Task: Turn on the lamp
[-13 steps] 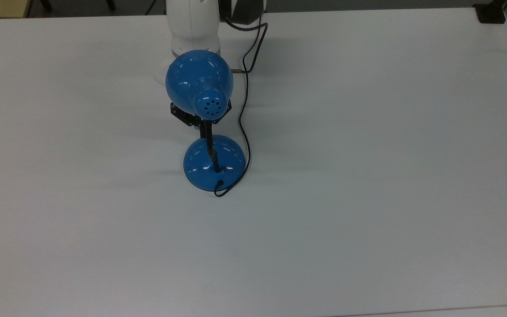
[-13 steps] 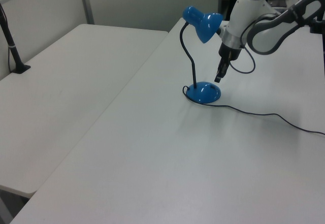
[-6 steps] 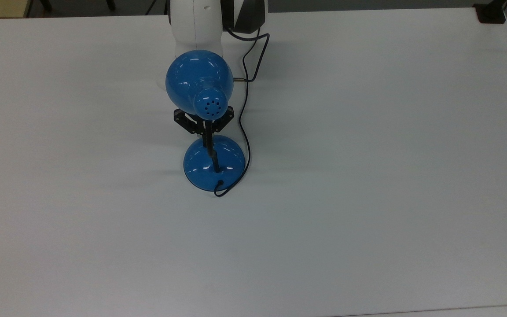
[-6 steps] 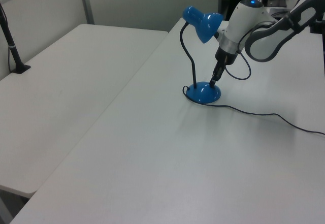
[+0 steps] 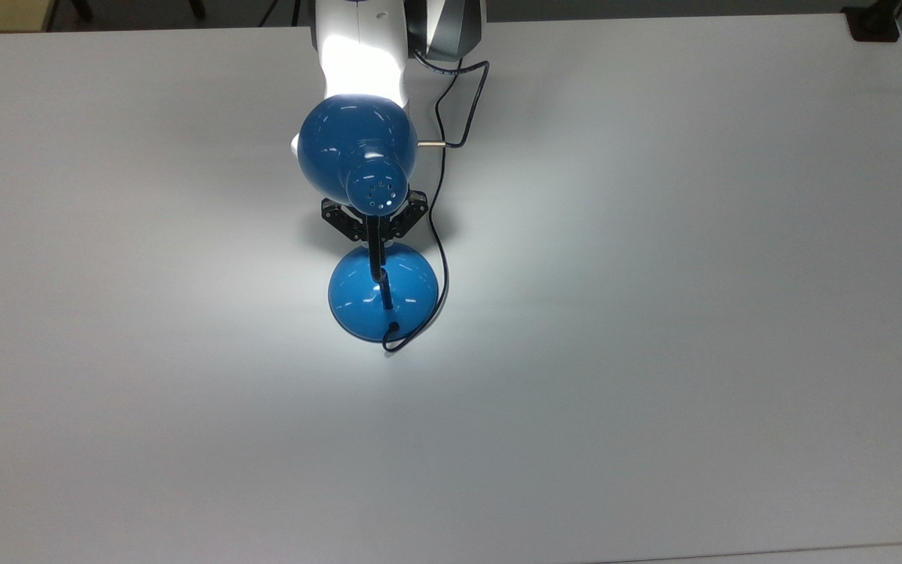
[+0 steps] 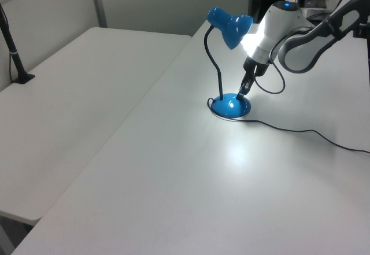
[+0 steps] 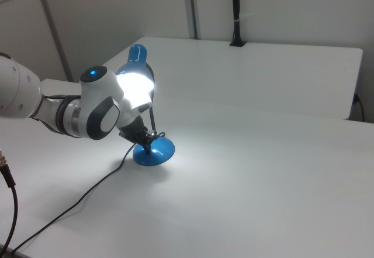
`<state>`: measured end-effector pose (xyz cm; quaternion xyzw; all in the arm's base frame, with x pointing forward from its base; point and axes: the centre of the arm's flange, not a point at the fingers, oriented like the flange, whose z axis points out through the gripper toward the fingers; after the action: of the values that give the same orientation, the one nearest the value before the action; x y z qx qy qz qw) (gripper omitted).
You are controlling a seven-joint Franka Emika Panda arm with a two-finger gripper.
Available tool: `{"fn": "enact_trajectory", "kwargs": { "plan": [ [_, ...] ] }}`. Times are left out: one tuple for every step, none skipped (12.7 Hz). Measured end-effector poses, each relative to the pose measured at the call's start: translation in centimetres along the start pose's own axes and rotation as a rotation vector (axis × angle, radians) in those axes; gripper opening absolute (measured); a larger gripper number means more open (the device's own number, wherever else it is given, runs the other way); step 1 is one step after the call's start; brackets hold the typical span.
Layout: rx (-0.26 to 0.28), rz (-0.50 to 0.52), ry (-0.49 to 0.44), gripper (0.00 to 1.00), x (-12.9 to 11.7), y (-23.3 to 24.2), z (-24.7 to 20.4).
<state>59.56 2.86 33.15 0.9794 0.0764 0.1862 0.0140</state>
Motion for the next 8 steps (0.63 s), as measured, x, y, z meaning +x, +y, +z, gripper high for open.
{"fn": "enact_trajectory", "kwargs": {
  "plan": [
    [0.0,0.0,0.0,0.01,0.0,0.0,0.0],
    [0.0,0.0,0.0,0.01,0.0,0.0,0.0],
    [0.0,0.0,0.0,0.01,0.0,0.0,0.0],
    [0.0,0.0,-0.001,0.01,0.0,0.0,0.0],
    [0.003,-0.001,-0.038,0.01,-0.1,-0.1,-0.2],
    [0.01,-0.014,-0.135,0.01,-0.6,-0.2,-0.8],
    [0.015,-0.036,-0.192,0.01,-0.9,-0.1,-1.7],
    [0.024,-0.065,-0.26,0.01,-1.2,-0.1,-2.8]
  ]
}}
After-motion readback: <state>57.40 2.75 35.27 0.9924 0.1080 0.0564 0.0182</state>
